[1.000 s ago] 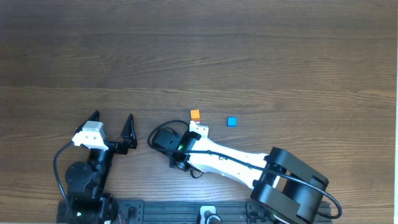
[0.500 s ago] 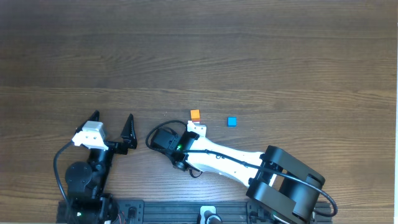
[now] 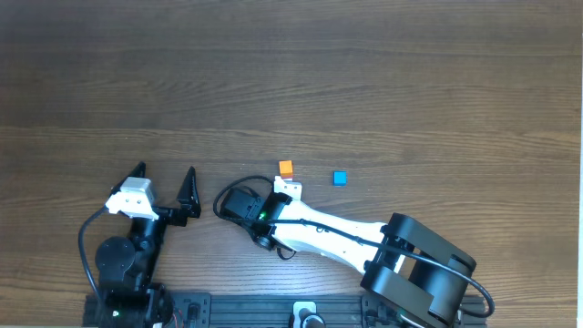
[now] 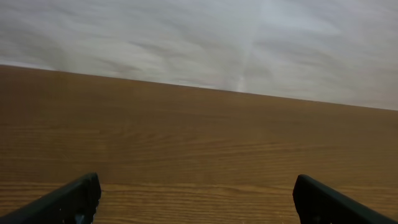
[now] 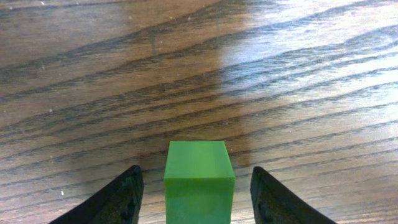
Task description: Stack Cubes
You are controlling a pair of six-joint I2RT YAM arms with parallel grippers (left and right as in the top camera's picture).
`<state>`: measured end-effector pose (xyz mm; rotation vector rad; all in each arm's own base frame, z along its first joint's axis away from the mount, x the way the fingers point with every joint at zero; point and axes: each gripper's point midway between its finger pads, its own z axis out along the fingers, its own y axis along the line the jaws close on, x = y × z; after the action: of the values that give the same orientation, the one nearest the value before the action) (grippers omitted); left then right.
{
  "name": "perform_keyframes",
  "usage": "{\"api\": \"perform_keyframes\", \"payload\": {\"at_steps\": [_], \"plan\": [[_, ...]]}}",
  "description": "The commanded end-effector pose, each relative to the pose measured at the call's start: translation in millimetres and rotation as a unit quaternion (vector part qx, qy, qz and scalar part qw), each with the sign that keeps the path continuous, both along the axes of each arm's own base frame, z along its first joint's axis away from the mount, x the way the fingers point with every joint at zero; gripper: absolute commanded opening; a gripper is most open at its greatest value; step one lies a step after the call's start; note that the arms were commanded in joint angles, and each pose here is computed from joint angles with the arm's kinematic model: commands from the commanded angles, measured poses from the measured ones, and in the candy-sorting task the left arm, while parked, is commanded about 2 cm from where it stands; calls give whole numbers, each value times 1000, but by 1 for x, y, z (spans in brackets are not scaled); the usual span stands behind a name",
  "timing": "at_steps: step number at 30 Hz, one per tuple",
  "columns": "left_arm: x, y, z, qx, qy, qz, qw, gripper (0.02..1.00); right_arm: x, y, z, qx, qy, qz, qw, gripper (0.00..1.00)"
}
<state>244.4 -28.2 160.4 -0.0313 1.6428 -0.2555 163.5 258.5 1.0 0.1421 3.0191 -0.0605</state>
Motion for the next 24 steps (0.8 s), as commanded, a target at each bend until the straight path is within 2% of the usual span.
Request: {"api": "perform_keyframes", "payload": {"at_steps": [1, 17, 22, 24], "plan": [[0, 0, -1, 7, -2, -1, 1000, 998, 5, 3, 0, -3, -12, 2, 1000, 500], [0, 0, -1, 7, -2, -1, 1000, 1000, 5, 3, 0, -2, -12, -1, 1000, 297], [0, 0, -1, 7, -2, -1, 1000, 998, 6, 5, 0, 2, -14, 0, 1000, 187], [0, 0, -1, 7, -2, -1, 1000, 998, 7, 7, 0, 5, -16, 0, 1000, 106]]}}
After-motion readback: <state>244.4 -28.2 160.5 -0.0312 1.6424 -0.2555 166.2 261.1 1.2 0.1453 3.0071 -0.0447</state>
